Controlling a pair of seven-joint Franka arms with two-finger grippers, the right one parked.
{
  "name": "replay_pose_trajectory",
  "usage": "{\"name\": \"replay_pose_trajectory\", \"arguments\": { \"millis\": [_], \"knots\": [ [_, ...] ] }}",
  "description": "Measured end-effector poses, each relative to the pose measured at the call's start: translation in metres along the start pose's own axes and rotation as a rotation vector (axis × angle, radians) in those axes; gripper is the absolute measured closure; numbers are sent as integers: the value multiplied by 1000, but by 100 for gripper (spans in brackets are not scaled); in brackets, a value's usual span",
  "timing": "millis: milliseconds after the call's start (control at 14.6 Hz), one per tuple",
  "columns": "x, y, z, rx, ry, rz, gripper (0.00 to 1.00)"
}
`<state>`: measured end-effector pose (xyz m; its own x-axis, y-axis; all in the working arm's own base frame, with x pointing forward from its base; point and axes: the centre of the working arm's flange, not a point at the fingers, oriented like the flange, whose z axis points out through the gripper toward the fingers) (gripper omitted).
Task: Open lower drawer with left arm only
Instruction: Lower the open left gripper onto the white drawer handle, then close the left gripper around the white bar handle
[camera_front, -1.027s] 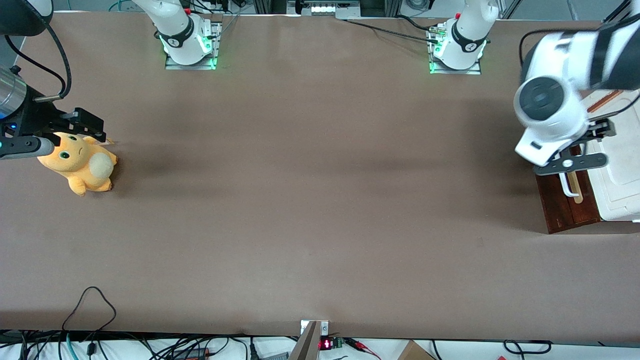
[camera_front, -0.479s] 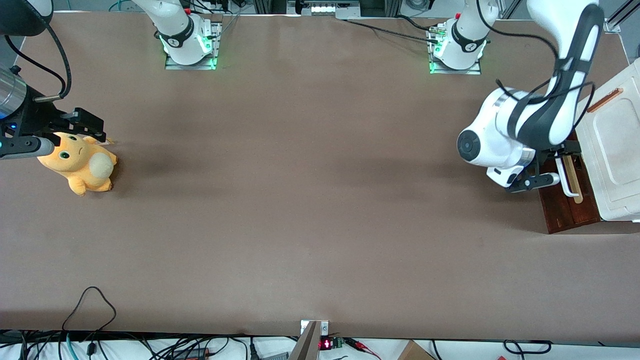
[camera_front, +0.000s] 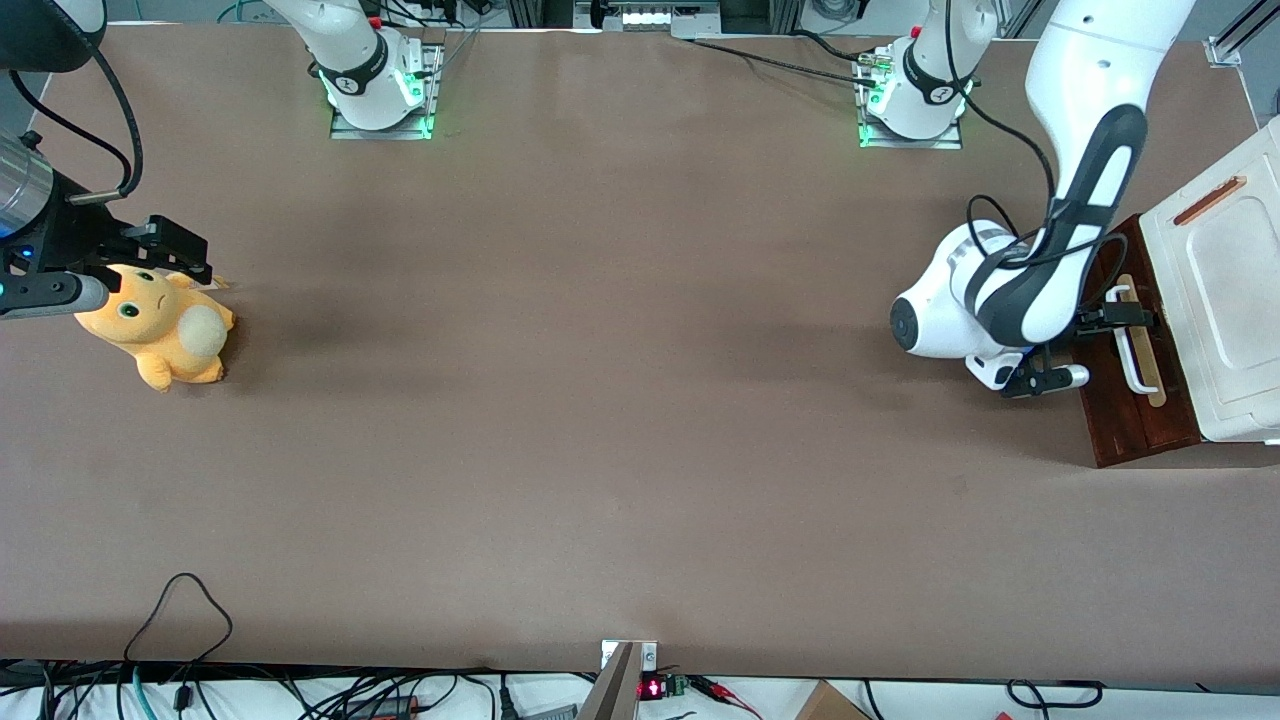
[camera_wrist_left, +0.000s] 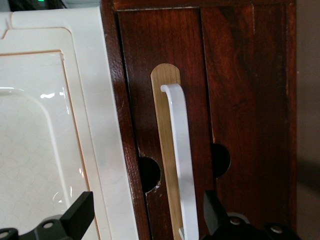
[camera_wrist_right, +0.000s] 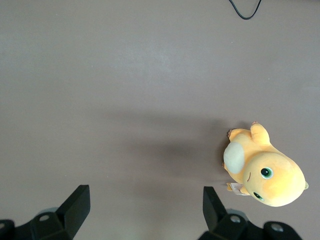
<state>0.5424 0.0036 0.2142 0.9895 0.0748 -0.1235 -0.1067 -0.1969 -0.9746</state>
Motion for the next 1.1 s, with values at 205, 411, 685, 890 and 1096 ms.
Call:
{"name": "replay_pose_trajectory", "arguments": {
  "millis": [205, 411, 685, 890, 1096],
  "knots": [
    [2, 22, 16, 27, 4, -2, 5],
    [3, 39, 22, 48, 22, -19, 5],
    [6, 38, 24, 90, 52, -29, 8],
    [-1, 40, 31, 138, 52, -46, 12],
    [-7, 49, 36, 174, 70, -48, 15]
  ]
}}
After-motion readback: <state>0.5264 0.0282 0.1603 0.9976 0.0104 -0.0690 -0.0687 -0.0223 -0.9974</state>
